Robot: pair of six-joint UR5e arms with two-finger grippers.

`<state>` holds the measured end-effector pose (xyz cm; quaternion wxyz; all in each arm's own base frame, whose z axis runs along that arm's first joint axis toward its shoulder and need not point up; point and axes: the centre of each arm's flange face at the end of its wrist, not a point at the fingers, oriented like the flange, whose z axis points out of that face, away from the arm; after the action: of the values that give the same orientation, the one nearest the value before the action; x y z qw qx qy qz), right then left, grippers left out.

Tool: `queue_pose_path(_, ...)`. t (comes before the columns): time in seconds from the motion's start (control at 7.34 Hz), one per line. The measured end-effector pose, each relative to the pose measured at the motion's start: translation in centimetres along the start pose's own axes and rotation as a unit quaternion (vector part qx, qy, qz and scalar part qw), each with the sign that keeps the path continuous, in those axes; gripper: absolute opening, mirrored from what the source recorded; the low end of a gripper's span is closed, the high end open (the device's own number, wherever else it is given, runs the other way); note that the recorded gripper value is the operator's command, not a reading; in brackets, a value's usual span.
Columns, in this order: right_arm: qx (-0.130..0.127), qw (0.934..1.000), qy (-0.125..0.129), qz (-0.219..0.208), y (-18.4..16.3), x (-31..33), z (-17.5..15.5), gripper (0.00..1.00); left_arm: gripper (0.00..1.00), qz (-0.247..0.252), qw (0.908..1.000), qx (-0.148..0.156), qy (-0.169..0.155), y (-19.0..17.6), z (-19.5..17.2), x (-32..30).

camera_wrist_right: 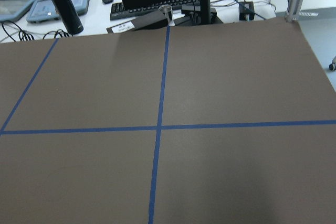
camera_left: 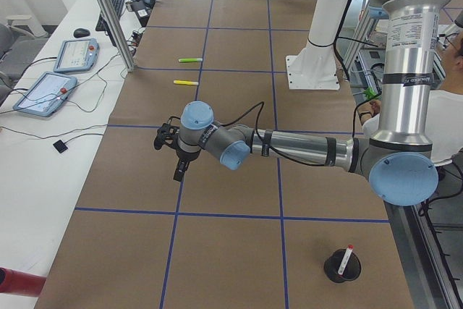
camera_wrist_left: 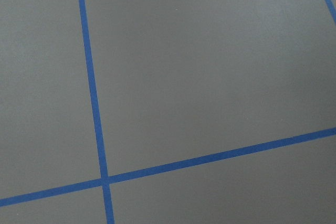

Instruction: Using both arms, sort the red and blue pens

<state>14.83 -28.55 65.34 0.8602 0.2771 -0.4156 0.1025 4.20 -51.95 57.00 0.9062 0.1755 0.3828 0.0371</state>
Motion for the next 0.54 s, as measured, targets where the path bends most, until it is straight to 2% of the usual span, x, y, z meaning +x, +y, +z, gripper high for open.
queue_pose_path(0.14, -0.051, 0.9986, -0.007, -0.006, -3.9, -1.9, 3.6, 1.0, 0.98, 0.0, 1.0, -0.002, -0.001, 0.1, 0.1, -0.1)
queue_pose_path(0.27, -0.104, 0.9944, -0.015, -0.011, -6.3, -4.3, 7.3, 1.0, 0.98, -0.003, 1.0, -0.008, -0.003, 0.0, 0.2, -0.1)
queue_pose_path(0.41, -0.152, 0.9881, -0.012, -0.019, -7.5, -6.7, 10.9, 1.0, 0.98, -0.015, 0.9996, -0.024, -0.007, -0.2, 0.2, 0.0)
queue_pose_path(0.54, -0.19, 0.9814, 0.0, -0.029, -8.7, -9.0, 13.9, 1.0, 0.98, -0.029, 0.9986, -0.042, -0.013, -0.7, -0.1, 0.5)
